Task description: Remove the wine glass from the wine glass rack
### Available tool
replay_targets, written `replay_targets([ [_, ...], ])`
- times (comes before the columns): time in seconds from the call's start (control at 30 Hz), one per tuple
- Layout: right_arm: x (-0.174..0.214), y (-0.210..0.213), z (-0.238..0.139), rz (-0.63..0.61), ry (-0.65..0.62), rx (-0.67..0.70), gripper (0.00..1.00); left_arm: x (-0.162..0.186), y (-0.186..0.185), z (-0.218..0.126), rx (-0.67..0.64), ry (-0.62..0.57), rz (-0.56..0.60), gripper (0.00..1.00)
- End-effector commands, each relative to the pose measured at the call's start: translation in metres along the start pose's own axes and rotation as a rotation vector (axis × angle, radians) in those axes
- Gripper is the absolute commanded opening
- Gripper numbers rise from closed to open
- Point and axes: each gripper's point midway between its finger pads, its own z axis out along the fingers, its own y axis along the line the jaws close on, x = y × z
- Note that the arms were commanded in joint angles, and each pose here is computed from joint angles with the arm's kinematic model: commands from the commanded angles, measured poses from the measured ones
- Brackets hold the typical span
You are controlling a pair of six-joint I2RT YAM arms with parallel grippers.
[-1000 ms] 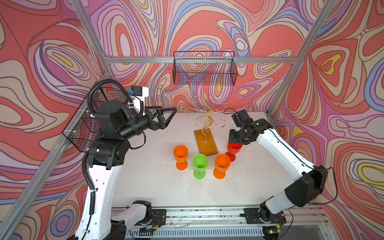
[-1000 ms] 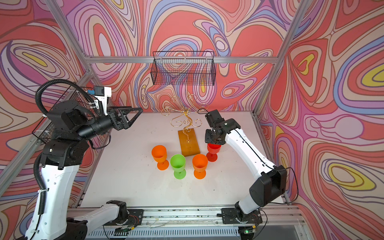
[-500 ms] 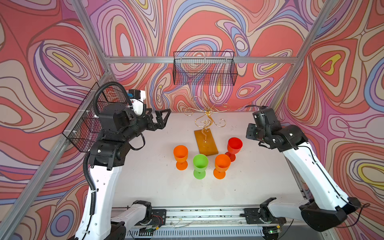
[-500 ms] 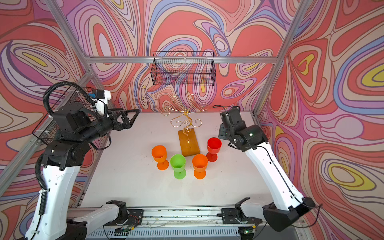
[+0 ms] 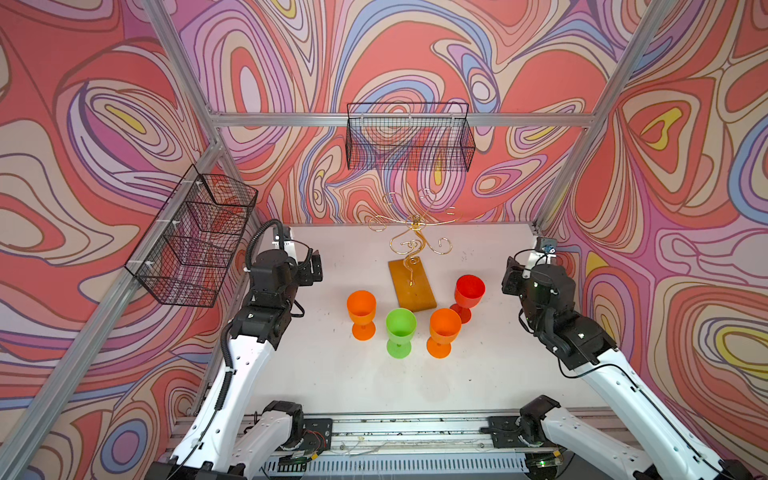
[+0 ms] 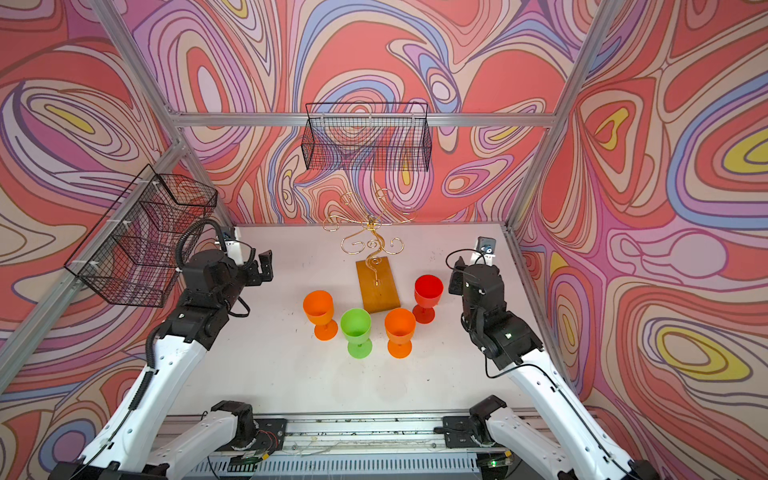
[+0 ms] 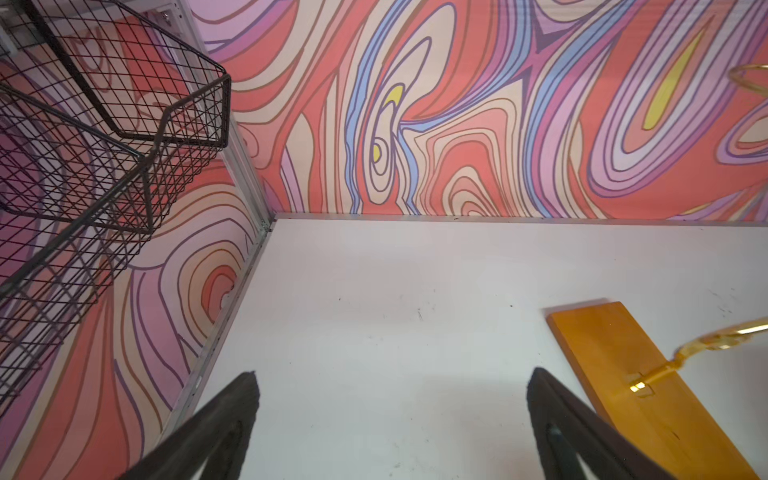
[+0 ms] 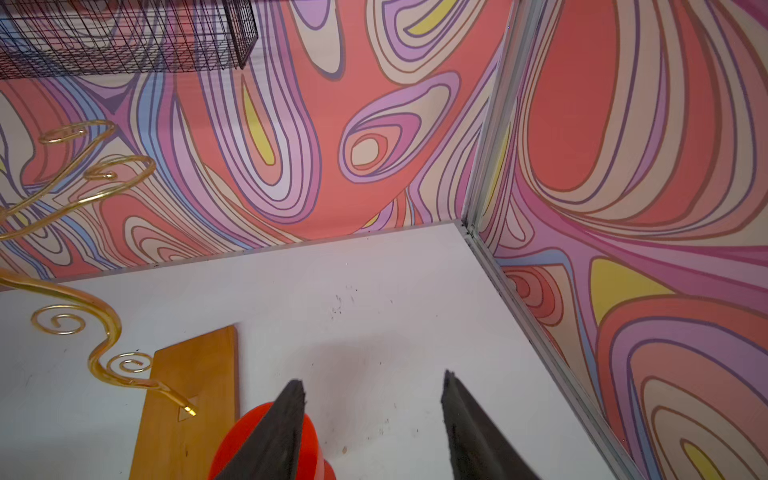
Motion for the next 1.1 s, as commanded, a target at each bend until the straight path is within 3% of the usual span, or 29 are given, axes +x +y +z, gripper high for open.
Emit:
replay_targets([
  [0.0,-0.038,0.001,0.001,0.014,-0.209,0.014,0.56,-0.012,0.012,0.016,-0.092,-0.089,0.009,1.00],
  [0.27,-0.011,0.009,0.041,-0.118,-0.221,0.109,0.56,0.085,0.013,0.067,-0.133,0.004,-0.008,1.00],
  [0.47,0.006,0.006,0.064,-0.186,-0.217,0.161,0.57,0.128,0.002,0.089,-0.083,0.032,-0.001,1.00],
  [0.73,0.047,-0.023,0.083,-0.096,-0.161,0.166,0.59,0.124,-0.001,0.102,-0.066,-0.009,-0.002,1.00],
  [0.9,0.057,-0.022,0.093,-0.099,-0.108,0.154,0.59,0.137,-0.001,0.098,-0.063,0.072,0.019,0.91],
  [1.07,0.070,-0.017,0.103,-0.088,-0.086,0.130,0.59,0.141,0.005,0.092,-0.087,0.087,0.068,0.92],
])
